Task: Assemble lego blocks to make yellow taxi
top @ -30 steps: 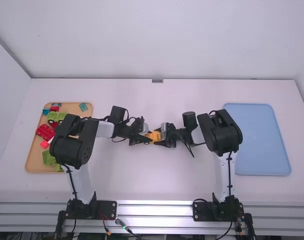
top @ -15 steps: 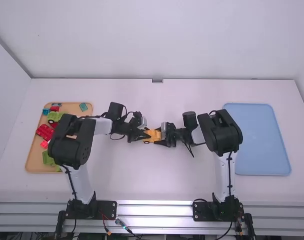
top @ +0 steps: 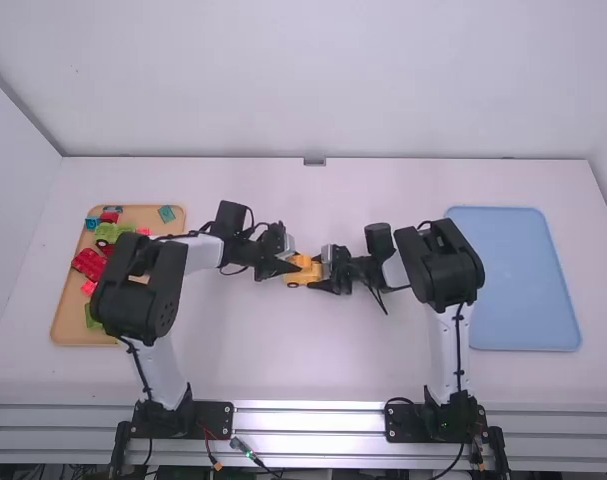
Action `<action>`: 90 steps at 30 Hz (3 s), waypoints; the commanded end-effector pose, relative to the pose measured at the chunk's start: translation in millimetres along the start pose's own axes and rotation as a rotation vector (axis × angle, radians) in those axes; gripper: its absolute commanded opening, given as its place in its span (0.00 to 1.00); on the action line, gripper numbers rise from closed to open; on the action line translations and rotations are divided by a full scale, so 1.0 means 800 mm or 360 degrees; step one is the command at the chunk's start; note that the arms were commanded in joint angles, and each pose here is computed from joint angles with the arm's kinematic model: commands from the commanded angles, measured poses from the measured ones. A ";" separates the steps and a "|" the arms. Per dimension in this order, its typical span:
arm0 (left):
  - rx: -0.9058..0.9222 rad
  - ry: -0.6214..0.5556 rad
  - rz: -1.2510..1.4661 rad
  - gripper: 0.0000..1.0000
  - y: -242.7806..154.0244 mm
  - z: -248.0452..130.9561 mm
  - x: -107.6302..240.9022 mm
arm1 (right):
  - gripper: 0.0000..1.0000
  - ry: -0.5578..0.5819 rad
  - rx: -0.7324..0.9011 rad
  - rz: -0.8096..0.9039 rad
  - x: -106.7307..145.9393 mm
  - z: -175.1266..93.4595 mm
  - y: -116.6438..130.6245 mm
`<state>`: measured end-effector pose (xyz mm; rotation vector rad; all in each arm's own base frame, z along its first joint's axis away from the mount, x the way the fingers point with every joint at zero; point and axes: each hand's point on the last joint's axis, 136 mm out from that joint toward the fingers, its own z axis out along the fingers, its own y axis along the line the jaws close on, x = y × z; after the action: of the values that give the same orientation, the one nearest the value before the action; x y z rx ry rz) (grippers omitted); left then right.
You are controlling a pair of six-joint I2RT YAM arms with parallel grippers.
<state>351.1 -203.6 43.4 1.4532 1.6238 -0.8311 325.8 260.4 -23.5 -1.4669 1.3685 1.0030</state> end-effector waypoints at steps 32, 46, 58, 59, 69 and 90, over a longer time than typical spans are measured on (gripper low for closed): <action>0.0125 0.0055 -0.0221 0.02 -0.029 0.048 0.053 | 0.45 0.0065 0.0011 0.0082 0.018 0.003 0.006; 0.0213 0.0170 -0.0192 0.02 -0.055 0.046 0.074 | 0.45 0.0060 0.0027 0.0067 0.018 0.001 0.002; 0.0136 0.0445 -0.0241 0.02 -0.056 0.060 0.099 | 0.45 0.0053 0.0036 0.0053 0.016 0.001 -0.001; 0.0111 0.0474 -0.0264 0.02 -0.053 0.060 0.102 | 0.45 0.0053 0.0037 0.0054 0.016 0.001 -0.001; 0.0026 0.0579 -0.0280 0.02 -0.044 0.056 0.113 | 0.45 0.0053 0.0036 0.0053 0.016 0.001 -0.001; -0.0185 0.0397 -0.0040 0.02 -0.028 0.030 0.075 | 0.45 0.0052 0.0048 0.0064 0.017 -0.003 -0.003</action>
<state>346.2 -221.5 22.4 1.4922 1.6639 -0.6195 330.2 254.2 -23.0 -1.4467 1.3782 0.9904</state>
